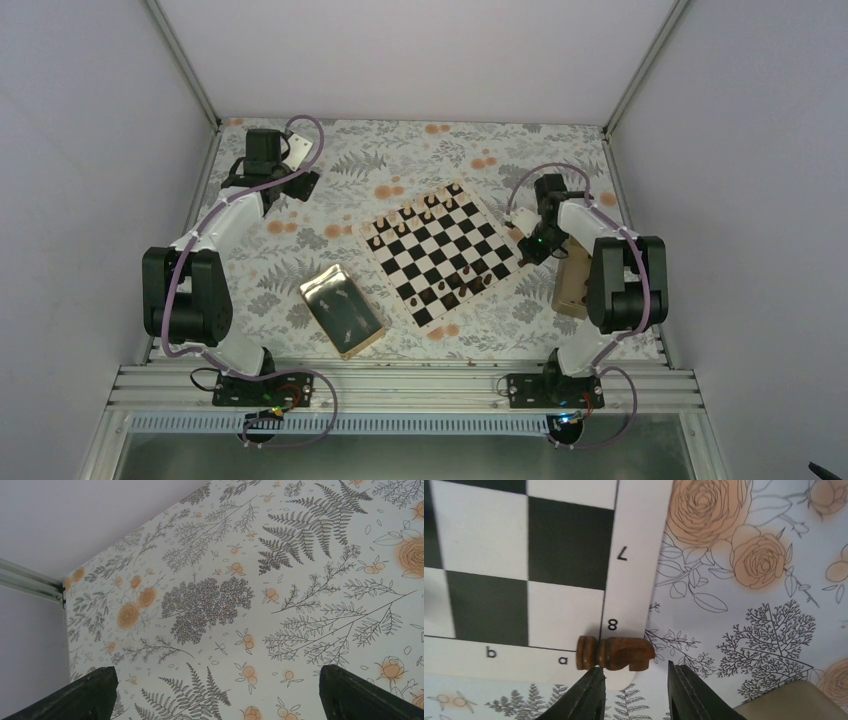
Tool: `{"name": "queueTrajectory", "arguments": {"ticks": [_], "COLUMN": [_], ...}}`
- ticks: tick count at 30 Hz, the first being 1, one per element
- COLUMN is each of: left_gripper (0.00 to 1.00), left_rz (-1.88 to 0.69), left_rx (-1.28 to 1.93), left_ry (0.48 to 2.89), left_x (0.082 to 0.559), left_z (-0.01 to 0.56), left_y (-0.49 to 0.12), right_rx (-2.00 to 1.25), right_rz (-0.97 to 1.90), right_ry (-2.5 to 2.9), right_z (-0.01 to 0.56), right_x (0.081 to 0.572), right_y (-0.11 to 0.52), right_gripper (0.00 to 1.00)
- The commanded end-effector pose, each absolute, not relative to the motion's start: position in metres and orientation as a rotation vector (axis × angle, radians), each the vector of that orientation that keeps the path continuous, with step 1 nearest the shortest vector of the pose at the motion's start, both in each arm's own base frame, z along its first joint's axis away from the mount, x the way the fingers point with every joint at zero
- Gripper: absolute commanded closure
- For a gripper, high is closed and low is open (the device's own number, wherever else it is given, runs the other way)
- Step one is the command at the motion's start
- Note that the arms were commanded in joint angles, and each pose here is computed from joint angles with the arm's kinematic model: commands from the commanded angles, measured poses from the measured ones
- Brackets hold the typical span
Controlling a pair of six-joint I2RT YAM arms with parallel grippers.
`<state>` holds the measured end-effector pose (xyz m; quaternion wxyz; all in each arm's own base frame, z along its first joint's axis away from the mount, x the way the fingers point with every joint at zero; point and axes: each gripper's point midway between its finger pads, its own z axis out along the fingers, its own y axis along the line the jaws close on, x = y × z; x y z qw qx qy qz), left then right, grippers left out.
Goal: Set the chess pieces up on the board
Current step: Pick up the chess piece at the center of the board.
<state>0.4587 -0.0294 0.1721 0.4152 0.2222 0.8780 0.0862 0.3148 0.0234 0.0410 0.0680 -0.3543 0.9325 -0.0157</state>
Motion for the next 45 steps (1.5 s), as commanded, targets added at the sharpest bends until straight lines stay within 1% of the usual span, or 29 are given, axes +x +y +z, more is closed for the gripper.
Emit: {"name": "queueTrajectory", "arguments": {"ticks": [1,7,13,18,27,32,35,38,45], "left_gripper": [0.00,0.00,0.00,0.00,0.00,0.00,0.00,0.00,0.00], "left_rz": [0.204,0.203,0.211,0.212,0.195,0.197,0.199,0.192,0.170], "left_rx": [0.565,0.567,0.570,0.573,0.580,0.580,0.581,0.584,0.620], "left_ry": [2.180,2.181,2.181,2.187,2.190,2.193,2.192,2.191,2.187], "left_x": [0.465,0.467,0.468,0.469,0.470,0.471,0.471,0.471,0.471], "left_z": [0.179,0.179,0.181,0.178,0.178,0.179,0.180,0.180,0.175], "left_y": [-0.033,-0.034,-0.033,-0.033,-0.036,-0.036,-0.036,-0.038,-0.050], "right_rx": [-1.020,-1.022,-1.048,-1.054,-1.047,-1.030,-1.051,-1.103,-1.382], "right_rz": [-0.053,-0.013,0.131,0.122,0.128,0.121,0.097,0.050,-0.029], "right_ry": [2.832,2.825,2.804,2.851,2.868,2.856,2.867,2.872,2.831], "right_z": [0.039,0.034,0.037,0.025,0.026,0.034,0.043,0.052,0.078], "right_x": [0.323,0.329,0.332,0.328,0.322,0.322,0.312,0.299,0.264], "right_y": [0.013,0.014,0.026,0.022,0.020,0.018,0.013,0.003,-0.012], "right_gripper": [0.64,0.63,0.62,0.60,0.55,0.55,0.54,0.49,0.46]}}
